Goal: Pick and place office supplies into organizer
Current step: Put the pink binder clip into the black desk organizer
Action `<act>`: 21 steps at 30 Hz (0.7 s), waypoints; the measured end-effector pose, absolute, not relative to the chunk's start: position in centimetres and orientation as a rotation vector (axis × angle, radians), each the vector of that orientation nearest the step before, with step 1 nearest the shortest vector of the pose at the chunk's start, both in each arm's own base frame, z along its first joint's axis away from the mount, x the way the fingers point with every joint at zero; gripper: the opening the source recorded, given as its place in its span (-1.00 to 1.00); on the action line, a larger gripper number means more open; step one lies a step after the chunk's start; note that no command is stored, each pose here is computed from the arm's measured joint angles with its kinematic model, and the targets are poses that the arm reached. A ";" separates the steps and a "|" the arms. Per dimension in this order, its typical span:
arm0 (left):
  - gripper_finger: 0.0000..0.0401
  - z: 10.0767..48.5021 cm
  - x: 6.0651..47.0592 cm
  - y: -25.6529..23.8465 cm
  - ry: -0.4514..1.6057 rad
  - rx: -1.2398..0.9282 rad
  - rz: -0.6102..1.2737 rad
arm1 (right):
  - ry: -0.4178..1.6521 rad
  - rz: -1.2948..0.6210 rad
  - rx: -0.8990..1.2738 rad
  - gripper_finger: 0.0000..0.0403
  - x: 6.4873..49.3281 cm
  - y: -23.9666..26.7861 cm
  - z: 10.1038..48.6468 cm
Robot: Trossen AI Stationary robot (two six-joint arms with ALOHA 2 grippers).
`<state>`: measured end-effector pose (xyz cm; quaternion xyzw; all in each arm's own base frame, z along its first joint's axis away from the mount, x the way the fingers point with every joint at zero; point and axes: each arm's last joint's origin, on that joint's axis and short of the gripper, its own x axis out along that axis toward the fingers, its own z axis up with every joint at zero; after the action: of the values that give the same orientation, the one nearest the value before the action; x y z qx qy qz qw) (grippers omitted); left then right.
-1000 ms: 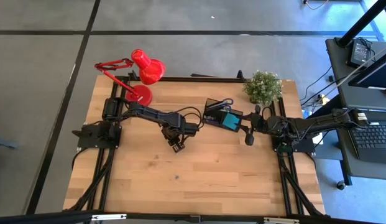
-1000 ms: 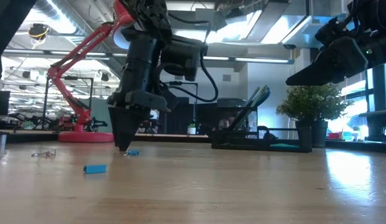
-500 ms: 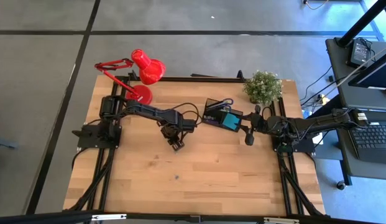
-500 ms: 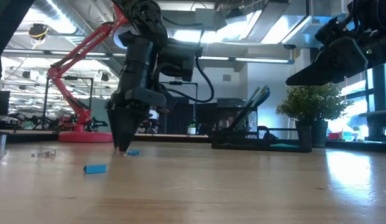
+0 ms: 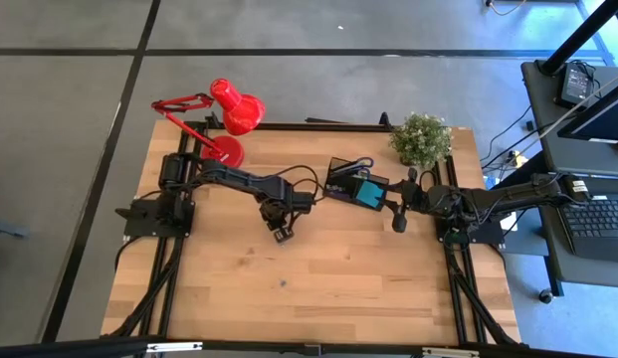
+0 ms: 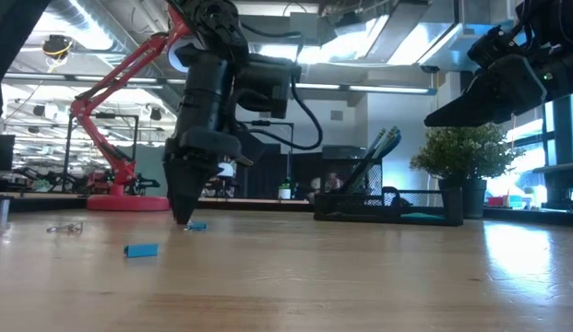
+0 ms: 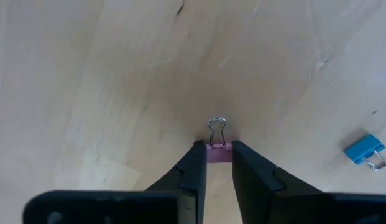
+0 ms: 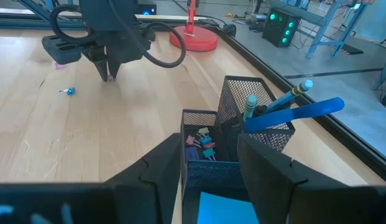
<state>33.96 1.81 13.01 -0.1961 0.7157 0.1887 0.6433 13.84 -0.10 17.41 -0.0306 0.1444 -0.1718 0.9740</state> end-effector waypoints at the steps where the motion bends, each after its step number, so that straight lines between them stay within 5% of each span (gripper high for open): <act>1: -0.73 13.1 34.0 1.8 1.629 -0.436 0.420 | 0.291 -0.347 -0.062 -0.20 13.8 -0.1 17.4; 7: -0.74 14.6 35.5 2.4 1.608 -0.320 0.326 | 0.291 -0.347 -0.061 -0.20 13.8 -0.1 17.4; 21: -0.73 19.1 42.6 5.7 0.922 0.002 0.347 | 0.283 -0.348 -0.053 -0.20 13.9 -0.1 17.5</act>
<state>42.57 5.71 19.15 0.0011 0.4426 0.1667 0.8811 13.86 -0.10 17.47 -0.0264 0.1404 -0.1724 0.9746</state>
